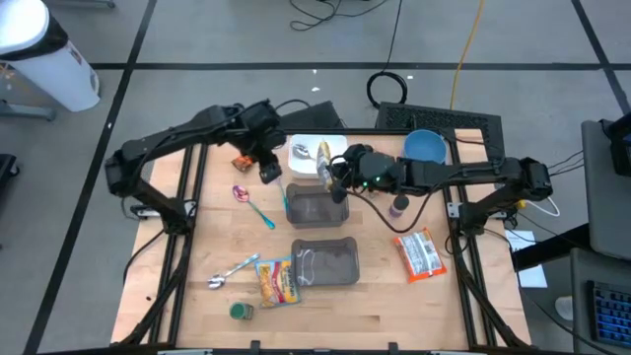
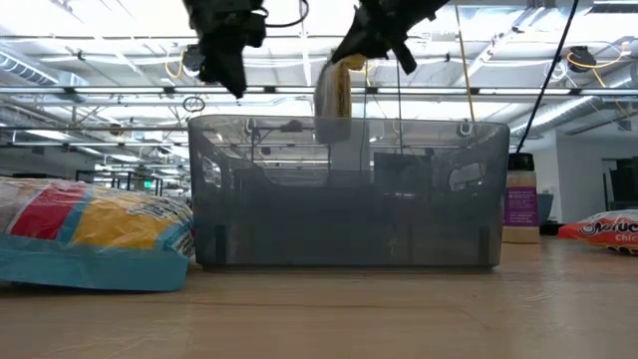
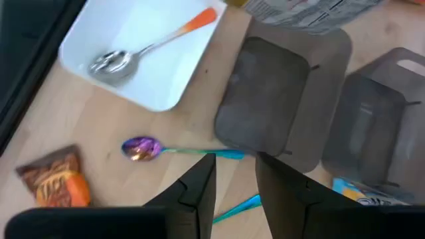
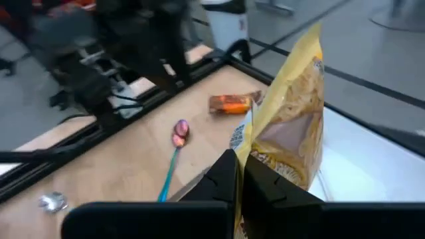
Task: Pick & Place Food Item
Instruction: Put the yellow noodle pack into the top black bin
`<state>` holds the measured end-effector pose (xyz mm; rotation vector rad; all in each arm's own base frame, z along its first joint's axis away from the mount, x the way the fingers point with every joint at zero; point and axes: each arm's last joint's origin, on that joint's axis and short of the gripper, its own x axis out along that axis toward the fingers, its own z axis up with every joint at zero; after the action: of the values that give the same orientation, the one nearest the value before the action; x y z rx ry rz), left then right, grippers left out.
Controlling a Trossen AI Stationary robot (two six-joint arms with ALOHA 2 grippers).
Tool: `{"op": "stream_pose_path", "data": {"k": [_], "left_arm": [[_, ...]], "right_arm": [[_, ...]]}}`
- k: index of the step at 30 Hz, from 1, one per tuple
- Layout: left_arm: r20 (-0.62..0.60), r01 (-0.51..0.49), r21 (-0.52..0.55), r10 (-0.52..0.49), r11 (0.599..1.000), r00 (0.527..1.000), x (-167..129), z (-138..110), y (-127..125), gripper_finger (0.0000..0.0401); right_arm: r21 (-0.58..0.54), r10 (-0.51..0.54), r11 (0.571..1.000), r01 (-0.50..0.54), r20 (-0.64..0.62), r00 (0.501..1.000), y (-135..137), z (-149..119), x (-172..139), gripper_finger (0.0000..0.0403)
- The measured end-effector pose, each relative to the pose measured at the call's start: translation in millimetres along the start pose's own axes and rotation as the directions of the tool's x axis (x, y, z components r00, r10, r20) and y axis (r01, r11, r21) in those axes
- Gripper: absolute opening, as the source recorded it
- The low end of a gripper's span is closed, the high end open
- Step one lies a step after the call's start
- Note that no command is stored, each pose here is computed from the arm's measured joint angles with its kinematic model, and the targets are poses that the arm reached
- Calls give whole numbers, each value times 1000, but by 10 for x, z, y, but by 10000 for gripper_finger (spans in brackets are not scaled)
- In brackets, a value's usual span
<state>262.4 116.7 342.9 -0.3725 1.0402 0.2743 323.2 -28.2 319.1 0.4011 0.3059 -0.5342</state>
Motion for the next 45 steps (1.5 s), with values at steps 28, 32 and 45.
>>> {"op": "stream_pose_path", "data": {"k": [28,32,45], "left_arm": [[-105,-34,-34,30,999,994,527,-603,-49,113],[-95,-23,-33,19,999,995,530,-594,-65,113],[-99,-9,-28,6,1000,995,538,-604,-137,113]], "right_arm": [[158,-215,961,225,-80,973,131,-778,122,0],[164,-217,959,230,-95,972,121,-866,108,0],[140,-200,967,215,-112,973,181,-919,61,0]]}}
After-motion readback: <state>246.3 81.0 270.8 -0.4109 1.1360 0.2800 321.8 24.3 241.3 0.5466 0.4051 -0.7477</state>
